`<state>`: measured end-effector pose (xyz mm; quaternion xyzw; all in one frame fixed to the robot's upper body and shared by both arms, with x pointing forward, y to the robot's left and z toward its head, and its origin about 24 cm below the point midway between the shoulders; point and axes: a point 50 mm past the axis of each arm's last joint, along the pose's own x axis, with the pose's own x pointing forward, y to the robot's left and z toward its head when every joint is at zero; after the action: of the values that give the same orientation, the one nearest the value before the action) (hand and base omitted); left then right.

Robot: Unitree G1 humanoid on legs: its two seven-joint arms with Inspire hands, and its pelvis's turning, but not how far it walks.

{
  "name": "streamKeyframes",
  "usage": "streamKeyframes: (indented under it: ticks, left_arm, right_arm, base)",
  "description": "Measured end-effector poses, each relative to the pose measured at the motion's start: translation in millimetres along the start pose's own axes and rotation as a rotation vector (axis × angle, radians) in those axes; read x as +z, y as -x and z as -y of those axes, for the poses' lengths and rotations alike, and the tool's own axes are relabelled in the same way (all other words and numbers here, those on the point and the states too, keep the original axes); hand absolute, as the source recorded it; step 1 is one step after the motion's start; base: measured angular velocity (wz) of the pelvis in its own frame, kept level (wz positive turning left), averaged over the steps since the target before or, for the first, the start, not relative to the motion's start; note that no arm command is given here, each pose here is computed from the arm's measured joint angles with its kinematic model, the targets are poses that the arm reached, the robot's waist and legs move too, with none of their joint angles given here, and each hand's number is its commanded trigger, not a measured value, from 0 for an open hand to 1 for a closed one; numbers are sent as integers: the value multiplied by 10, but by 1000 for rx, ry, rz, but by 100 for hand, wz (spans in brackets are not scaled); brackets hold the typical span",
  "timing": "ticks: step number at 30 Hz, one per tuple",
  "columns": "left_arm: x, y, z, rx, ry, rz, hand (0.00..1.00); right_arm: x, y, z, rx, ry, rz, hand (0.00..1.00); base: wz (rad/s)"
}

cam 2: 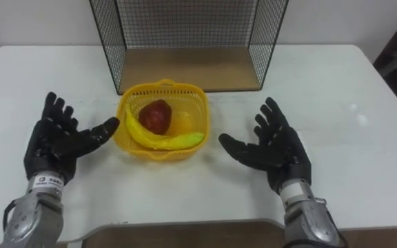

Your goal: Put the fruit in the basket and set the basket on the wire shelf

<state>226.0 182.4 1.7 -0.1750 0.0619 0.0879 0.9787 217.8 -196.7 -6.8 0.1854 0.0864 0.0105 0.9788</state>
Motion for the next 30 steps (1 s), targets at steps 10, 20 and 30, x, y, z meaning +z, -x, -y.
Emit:
streamKeyframes:
  ticks: [10, 20, 30]
  left_arm:
    - [-206, -2, 120, -74, 3, -108, 0]
    - [-218, -7, 145, -84, 5, -115, 0]
    - [-232, -6, 153, -84, 10, -121, 0]
  right_arm:
    - [-114, -85, -221, 70, -124, -26, 0]
    - [-127, -101, -229, 58, -256, -18, 0]
    - [-181, -100, -303, 84, -272, -43, 0]
  base:
    - [-6]
    - [-2]
    - [-3]
